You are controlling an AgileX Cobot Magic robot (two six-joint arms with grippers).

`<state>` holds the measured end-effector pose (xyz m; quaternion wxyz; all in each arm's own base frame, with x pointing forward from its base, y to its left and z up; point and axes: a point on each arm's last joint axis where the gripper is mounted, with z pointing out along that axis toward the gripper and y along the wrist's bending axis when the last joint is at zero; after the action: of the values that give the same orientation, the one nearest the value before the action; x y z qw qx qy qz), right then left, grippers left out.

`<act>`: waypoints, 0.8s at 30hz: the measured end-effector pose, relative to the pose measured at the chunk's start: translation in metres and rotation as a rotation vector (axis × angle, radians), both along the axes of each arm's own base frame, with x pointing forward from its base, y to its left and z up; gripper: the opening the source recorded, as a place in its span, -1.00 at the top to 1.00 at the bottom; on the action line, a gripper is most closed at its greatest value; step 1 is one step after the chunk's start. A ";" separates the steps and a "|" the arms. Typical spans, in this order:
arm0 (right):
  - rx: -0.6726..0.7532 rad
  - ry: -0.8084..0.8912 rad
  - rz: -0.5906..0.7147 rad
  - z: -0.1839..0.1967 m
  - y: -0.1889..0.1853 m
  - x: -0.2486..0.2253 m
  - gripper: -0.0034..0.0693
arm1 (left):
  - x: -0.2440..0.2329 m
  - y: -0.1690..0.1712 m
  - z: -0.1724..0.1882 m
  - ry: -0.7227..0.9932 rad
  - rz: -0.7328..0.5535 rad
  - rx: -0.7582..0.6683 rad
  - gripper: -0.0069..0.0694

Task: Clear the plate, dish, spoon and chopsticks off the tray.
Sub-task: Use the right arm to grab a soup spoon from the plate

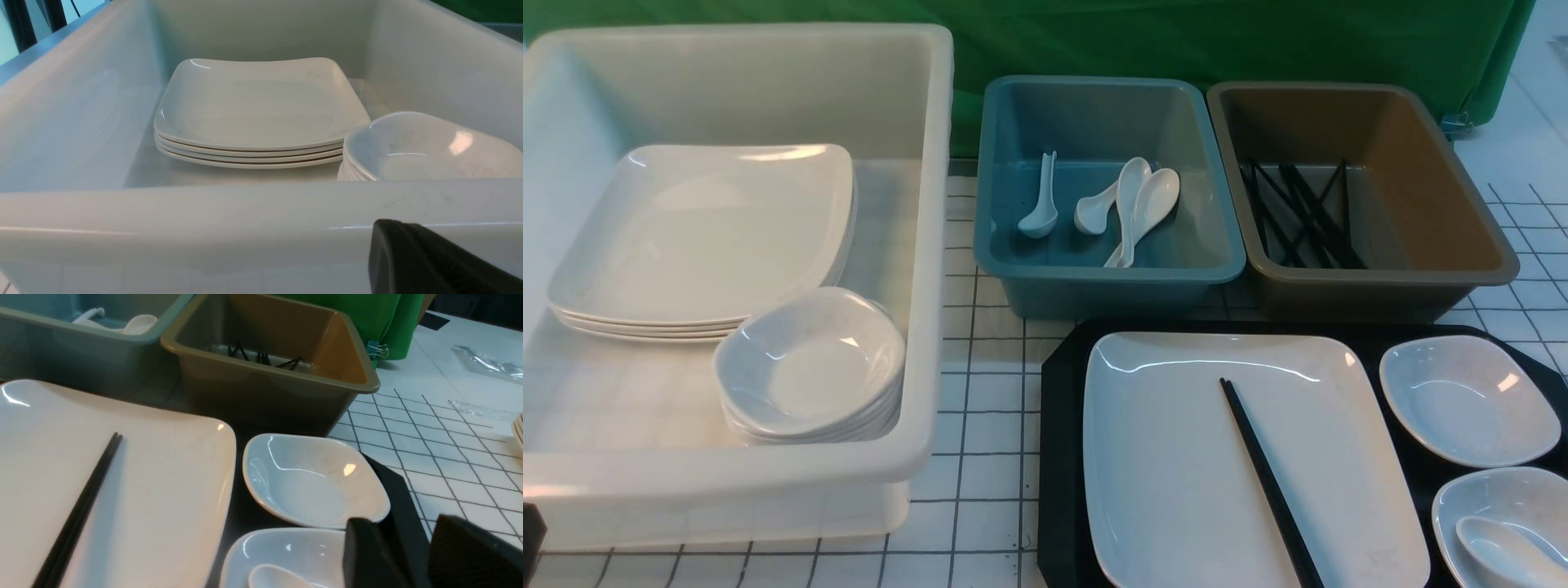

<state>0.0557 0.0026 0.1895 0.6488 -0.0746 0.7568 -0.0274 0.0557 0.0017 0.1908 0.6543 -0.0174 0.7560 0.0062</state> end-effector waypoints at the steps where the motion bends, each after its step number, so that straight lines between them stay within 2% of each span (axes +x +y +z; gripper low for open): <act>1: 0.126 -0.008 -0.003 0.001 0.001 0.000 0.23 | 0.000 0.000 0.000 0.000 0.000 0.000 0.81; 2: 0.195 -0.008 -0.006 0.002 0.002 0.000 0.23 | 0.000 0.000 0.000 0.000 0.000 0.000 0.81; 3: 0.360 -0.018 -0.011 0.004 0.003 0.000 0.23 | 0.000 0.000 0.000 0.000 0.000 0.000 0.81; 4: 0.719 -0.035 -0.024 0.009 0.005 0.001 0.23 | 0.000 0.000 0.000 0.000 0.000 0.000 0.81; 5: 0.946 -0.047 -0.033 0.012 0.005 0.001 0.23 | 0.000 0.000 0.000 0.000 0.000 0.000 0.81; 6: 1.080 -0.048 -0.039 0.014 0.005 0.001 0.23 | 0.000 0.000 0.000 0.000 0.000 0.000 0.81; 7: 1.101 -0.046 -0.040 0.014 0.005 0.001 0.23 | 0.000 0.000 0.000 0.000 0.000 0.000 0.81; 8: 1.212 -0.045 -0.045 0.015 0.005 0.001 0.23 | 0.000 0.000 0.000 0.000 0.000 0.000 0.81; 20: 1.277 -0.009 -0.049 0.013 0.006 0.001 0.26 | 0.000 0.000 0.000 0.000 0.000 0.000 0.81; 21: 1.271 -0.002 -0.048 0.013 0.007 0.000 0.33 | 0.000 0.000 0.000 0.000 0.000 0.000 0.81; 24: 1.114 -0.116 0.024 0.046 0.006 -0.005 0.74 | 0.000 0.000 0.000 0.000 0.000 0.000 0.81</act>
<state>0.0505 0.0087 0.2353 0.6310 0.2725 0.6192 0.3797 0.0557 0.0017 0.1908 0.6543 -0.0174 0.7560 0.0062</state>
